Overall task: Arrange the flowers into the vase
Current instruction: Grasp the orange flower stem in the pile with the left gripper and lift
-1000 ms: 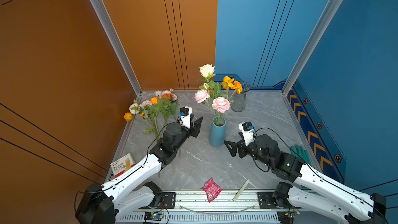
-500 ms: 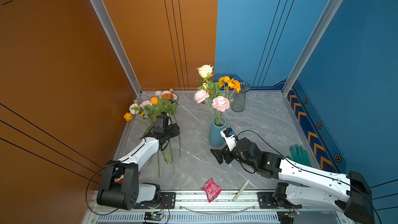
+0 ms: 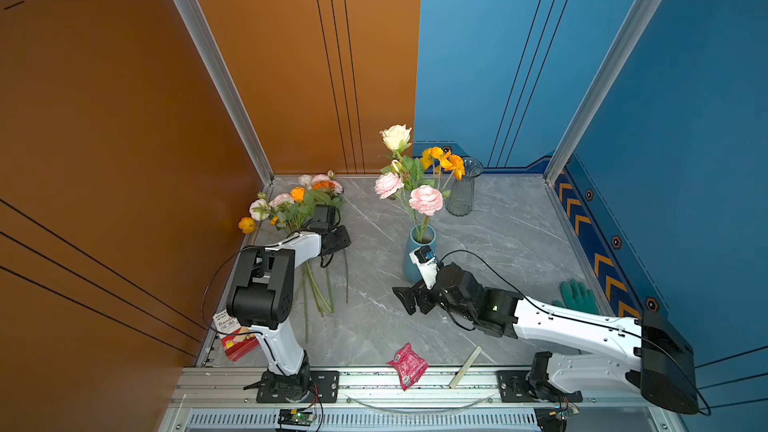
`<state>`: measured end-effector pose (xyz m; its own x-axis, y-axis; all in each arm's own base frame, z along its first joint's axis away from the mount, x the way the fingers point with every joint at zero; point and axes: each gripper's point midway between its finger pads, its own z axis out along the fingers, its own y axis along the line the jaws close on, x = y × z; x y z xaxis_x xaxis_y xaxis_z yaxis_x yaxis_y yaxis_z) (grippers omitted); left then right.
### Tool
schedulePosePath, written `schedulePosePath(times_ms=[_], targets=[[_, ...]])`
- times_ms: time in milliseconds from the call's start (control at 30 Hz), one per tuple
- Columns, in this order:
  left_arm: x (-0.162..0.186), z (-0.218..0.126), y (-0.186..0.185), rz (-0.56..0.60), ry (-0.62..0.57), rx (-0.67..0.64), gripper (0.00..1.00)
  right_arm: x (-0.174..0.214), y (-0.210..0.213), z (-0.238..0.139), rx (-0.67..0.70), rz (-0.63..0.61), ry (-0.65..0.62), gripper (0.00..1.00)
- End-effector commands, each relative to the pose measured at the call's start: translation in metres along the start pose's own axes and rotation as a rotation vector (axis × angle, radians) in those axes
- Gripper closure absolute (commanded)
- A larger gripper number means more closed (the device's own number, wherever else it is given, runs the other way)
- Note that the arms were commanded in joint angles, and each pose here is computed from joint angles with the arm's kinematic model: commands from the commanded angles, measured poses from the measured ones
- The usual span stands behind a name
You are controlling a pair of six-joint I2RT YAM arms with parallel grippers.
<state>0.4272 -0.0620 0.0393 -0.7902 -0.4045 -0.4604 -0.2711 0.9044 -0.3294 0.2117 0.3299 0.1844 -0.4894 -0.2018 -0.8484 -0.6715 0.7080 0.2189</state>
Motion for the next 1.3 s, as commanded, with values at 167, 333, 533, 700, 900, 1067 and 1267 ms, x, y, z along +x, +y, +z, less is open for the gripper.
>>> schedulePosePath(times_ms=[167, 333, 533, 700, 900, 1067, 1267], targets=[[-0.003, 0.016, 0.0, 0.011, 0.026, -0.027, 0.75, -0.024, 0.011, 0.006, -0.044, 0.027, -0.039, 0.0], [0.0, 0.02, 0.0, 0.012, 0.034, -0.027, 0.88, -0.023, 0.011, 0.005, -0.045, 0.026, -0.034, 0.0], [-0.002, -0.008, -0.005, 0.007, -0.008, 0.012, 1.0, -0.021, 0.009, 0.001, -0.044, 0.03, -0.041, 0.0], [-0.004, -0.047, -0.014, 0.018, -0.064, 0.07, 1.0, -0.023, 0.011, -0.006, -0.05, 0.029, -0.052, 0.0], [-0.019, -0.103, -0.027, 0.05, -0.196, 0.136, 1.0, -0.023, 0.01, -0.011, -0.037, 0.027, -0.056, 0.0], [-0.035, -0.15, -0.049, 0.096, -0.321, 0.248, 1.0, -0.025, 0.001, -0.018, -0.006, 0.033, -0.07, 0.0], [-0.045, -0.198, -0.072, 0.142, -0.443, 0.366, 1.0, -0.027, -0.015, -0.031, 0.035, 0.052, -0.089, 0.0]])
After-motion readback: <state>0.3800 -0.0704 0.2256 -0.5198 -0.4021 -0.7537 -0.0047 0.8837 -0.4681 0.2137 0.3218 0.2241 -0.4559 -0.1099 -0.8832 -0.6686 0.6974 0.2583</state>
